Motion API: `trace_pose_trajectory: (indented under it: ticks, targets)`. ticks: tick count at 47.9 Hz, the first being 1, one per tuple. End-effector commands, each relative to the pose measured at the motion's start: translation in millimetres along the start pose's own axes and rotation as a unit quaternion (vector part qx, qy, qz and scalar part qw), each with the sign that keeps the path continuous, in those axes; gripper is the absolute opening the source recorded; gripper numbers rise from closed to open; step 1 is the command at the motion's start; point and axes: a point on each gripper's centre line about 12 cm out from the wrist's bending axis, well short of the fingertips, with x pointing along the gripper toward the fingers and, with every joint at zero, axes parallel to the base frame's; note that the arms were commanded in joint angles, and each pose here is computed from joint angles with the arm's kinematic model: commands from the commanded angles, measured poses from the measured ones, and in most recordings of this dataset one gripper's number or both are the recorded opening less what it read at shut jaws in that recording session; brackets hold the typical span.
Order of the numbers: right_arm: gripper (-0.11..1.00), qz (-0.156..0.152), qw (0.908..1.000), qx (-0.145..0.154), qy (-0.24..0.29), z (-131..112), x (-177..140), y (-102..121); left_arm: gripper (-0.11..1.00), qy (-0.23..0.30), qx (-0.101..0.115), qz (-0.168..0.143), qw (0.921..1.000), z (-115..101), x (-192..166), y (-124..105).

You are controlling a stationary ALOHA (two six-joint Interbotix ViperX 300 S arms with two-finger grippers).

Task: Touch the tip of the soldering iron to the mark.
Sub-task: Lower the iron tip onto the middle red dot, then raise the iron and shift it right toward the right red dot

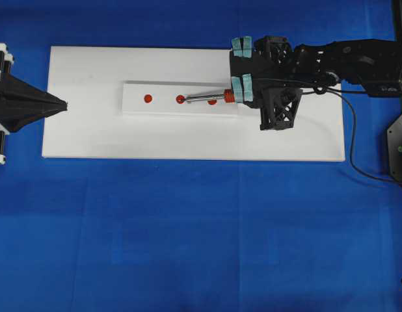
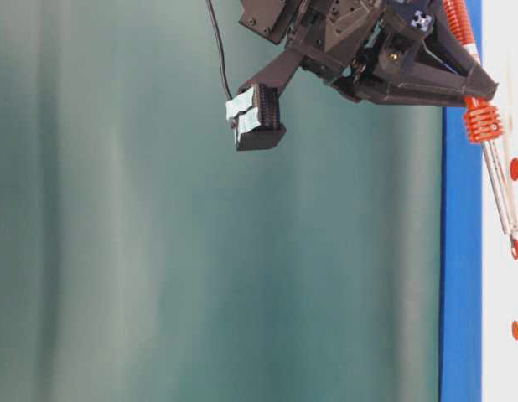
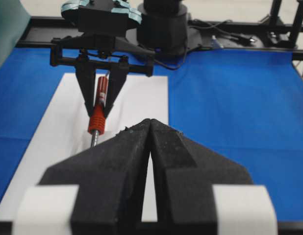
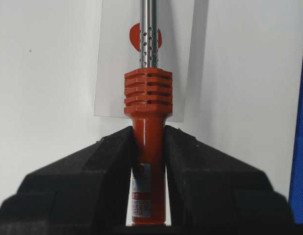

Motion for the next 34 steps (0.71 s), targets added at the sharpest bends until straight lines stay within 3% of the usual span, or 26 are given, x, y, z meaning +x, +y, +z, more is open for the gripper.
trace_pose_trajectory:
  ticks: [1,21,34]
  targets:
    - [0.06,-0.004,0.9999,-0.002,-0.016,9,-6,-2,0.0,-0.005,0.0,0.001,1.0,3,2,1]
    - [0.06,-0.004,0.9998,-0.002,-0.021,13,-9,-2,0.0,-0.007,0.0,0.001,1.0,4,1,1]
    - [0.06,-0.004,0.9984,-0.007,-0.057,36,-50,-3,0.0,-0.008,-0.001,0.001,1.0,5,1,1]
